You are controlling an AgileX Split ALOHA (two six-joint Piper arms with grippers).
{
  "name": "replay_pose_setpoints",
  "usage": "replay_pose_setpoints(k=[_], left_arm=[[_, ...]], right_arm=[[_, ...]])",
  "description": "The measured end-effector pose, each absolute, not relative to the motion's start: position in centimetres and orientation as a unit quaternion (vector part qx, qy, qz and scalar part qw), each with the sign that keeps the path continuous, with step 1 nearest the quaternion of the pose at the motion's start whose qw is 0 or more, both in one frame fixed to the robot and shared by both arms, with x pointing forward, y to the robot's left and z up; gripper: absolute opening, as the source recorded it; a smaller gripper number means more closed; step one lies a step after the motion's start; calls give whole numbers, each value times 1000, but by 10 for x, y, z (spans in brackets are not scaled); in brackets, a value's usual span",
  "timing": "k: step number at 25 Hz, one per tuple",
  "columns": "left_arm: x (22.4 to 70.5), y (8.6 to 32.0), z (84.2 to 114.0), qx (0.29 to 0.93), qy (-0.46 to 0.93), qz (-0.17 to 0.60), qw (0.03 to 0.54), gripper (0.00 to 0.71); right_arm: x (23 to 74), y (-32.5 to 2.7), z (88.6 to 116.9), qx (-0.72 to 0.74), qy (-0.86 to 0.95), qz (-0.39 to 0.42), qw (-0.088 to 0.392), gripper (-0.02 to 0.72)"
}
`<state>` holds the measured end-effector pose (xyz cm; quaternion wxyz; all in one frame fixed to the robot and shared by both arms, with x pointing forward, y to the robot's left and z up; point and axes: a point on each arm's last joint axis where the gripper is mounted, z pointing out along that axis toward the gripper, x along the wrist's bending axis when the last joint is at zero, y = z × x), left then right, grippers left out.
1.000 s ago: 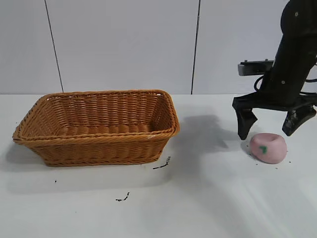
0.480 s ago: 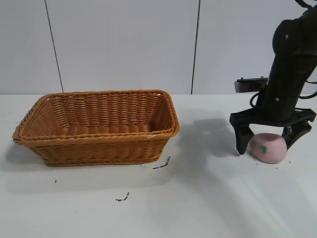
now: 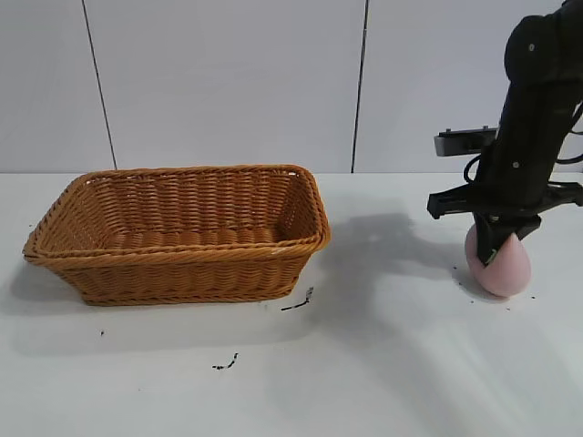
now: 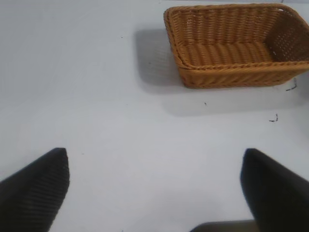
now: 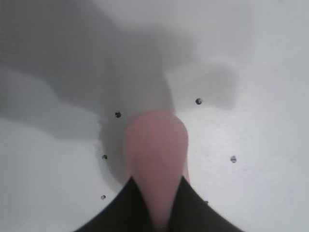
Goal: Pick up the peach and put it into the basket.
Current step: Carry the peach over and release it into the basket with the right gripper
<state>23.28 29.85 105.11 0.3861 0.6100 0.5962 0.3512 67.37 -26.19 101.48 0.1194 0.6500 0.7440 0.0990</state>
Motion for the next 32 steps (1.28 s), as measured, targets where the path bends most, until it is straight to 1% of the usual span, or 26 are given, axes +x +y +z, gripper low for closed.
replay_pose_setpoints(k=[3,5,8,12,15,21,24,28,32], left_arm=[[233,298,1051,610,596,351,386,693],[233,298,1051,610,596,351,386,693],[233,298,1051,610,596,351,386,693],[233,298,1051,610,596,351,386,693],[233,298,1051,610,596,351,386,693],[233,298,1051,610,596,351,386,693],[233,298,1051,610,596,351,386,693],[233,298,1051,610,596,351,386,693],[233,298,1051,610,596,351,386,693]], right_arm=[[680,-260,1050,649,736,134,139,-8],[683,-257,1067,646,732,154,152,-8],[685,-244,1085,631,736,179,168,-8],[683,-204,1102,594,758,205,176,-8],[678,-165,1104,561,781,215,168,-8],[656,-83,1093,487,827,238,150,-8],[648,-49,1078,457,843,245,142,-8],[646,-14,1043,431,859,242,131,-8],[655,7,1001,421,862,250,132,-8]])
